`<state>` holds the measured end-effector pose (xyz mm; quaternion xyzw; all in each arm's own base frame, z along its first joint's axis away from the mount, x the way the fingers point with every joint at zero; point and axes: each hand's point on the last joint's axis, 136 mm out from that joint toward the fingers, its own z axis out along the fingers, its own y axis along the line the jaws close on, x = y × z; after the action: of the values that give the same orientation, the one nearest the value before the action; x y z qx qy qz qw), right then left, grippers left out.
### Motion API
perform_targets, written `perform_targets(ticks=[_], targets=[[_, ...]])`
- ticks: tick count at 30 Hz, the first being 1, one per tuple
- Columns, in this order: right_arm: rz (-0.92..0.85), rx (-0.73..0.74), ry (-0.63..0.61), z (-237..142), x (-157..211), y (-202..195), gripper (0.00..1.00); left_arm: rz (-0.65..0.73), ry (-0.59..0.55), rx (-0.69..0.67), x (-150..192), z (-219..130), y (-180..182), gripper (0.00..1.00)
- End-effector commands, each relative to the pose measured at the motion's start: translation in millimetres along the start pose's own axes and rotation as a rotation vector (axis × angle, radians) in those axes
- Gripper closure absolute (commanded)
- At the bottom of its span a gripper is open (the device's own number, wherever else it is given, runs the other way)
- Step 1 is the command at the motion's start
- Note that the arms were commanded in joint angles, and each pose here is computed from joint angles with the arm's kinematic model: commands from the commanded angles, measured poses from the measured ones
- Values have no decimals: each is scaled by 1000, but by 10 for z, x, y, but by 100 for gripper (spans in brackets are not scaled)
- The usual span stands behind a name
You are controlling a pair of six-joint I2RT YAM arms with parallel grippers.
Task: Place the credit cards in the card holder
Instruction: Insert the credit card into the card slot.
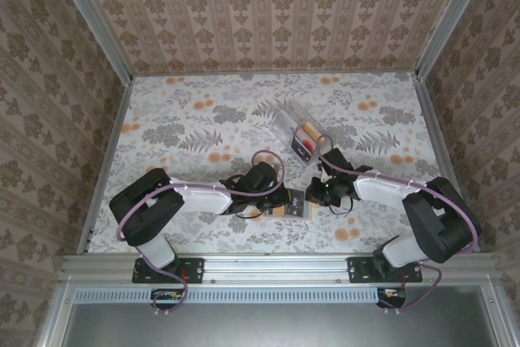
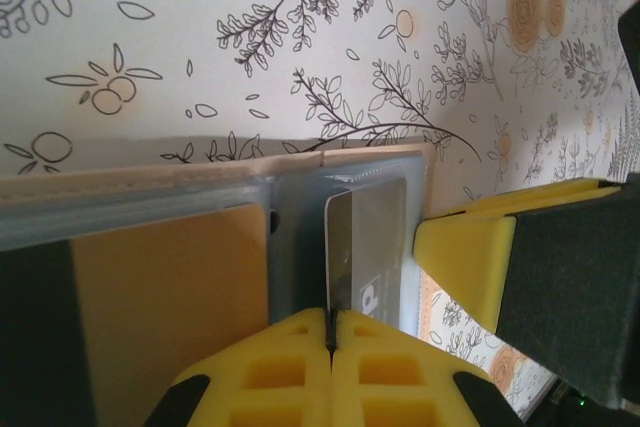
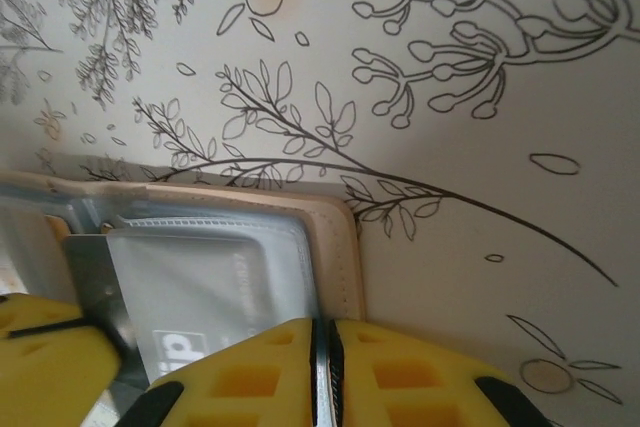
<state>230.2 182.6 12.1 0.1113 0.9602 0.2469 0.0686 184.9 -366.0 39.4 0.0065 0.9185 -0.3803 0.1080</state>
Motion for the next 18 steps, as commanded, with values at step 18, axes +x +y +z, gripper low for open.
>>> perform_targets(ticks=[18], targets=[[102, 128, 36, 73, 304, -406, 83, 50, 5, -117, 58, -46, -25, 67]])
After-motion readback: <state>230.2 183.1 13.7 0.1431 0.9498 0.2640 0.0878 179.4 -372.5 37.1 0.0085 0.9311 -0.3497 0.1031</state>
